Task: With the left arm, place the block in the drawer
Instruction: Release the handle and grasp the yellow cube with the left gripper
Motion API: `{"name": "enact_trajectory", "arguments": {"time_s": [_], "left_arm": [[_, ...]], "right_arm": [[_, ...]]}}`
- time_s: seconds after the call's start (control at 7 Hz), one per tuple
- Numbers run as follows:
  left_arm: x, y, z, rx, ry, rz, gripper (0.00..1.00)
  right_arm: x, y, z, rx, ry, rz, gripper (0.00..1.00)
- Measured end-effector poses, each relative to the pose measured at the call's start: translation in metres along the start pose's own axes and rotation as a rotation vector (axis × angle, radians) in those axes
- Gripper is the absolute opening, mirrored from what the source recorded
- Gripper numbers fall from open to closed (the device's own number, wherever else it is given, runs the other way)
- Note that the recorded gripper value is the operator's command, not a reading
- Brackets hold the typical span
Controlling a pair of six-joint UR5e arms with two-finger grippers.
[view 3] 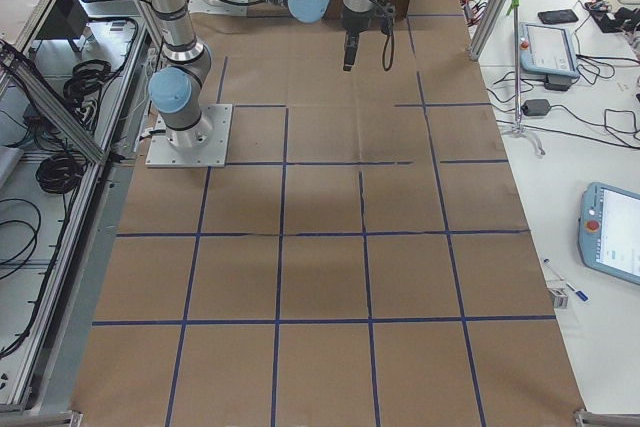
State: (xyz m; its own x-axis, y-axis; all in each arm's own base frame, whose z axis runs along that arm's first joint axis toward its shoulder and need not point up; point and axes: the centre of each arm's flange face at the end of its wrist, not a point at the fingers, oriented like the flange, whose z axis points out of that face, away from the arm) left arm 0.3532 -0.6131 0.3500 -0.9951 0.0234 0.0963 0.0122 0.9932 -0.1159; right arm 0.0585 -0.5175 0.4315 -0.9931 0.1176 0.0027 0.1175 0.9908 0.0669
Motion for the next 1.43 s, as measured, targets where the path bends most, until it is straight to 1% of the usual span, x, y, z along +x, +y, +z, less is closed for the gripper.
{"name": "enact_trajectory", "arguments": {"time_s": [0.29, 0.57, 0.86, 1.0, 1.29, 1.43], "left_arm": [[-0.029, -0.026, -0.002, 0.014, -0.047, 0.021, 0.99], [-0.062, -0.058, 0.007, 0.032, -0.075, 0.053, 0.99], [-0.091, -0.08, 0.039, 0.032, -0.079, 0.083, 0.99], [-0.105, -0.086, 0.055, 0.029, -0.079, 0.087, 0.99], [-0.127, -0.086, 0.084, 0.011, -0.069, 0.092, 0.99], [-0.133, -0.084, 0.104, -0.005, -0.055, 0.094, 0.99]], "right_arm": [[0.0, 0.0, 0.0, 0.0, 0.0, 0.0, 1.0], [0.0, 0.0, 0.0, 0.0, 0.0, 0.0, 1.0], [0.0, 0.0, 0.0, 0.001, -0.001, 0.0, 1.0], [0.0, 0.0, 0.0, 0.001, -0.001, 0.0, 1.0], [0.0, 0.0, 0.0, 0.001, 0.0, 0.0, 1.0], [0.0, 0.0, 0.0, 0.0, 0.0, 0.0, 1.0]]}}
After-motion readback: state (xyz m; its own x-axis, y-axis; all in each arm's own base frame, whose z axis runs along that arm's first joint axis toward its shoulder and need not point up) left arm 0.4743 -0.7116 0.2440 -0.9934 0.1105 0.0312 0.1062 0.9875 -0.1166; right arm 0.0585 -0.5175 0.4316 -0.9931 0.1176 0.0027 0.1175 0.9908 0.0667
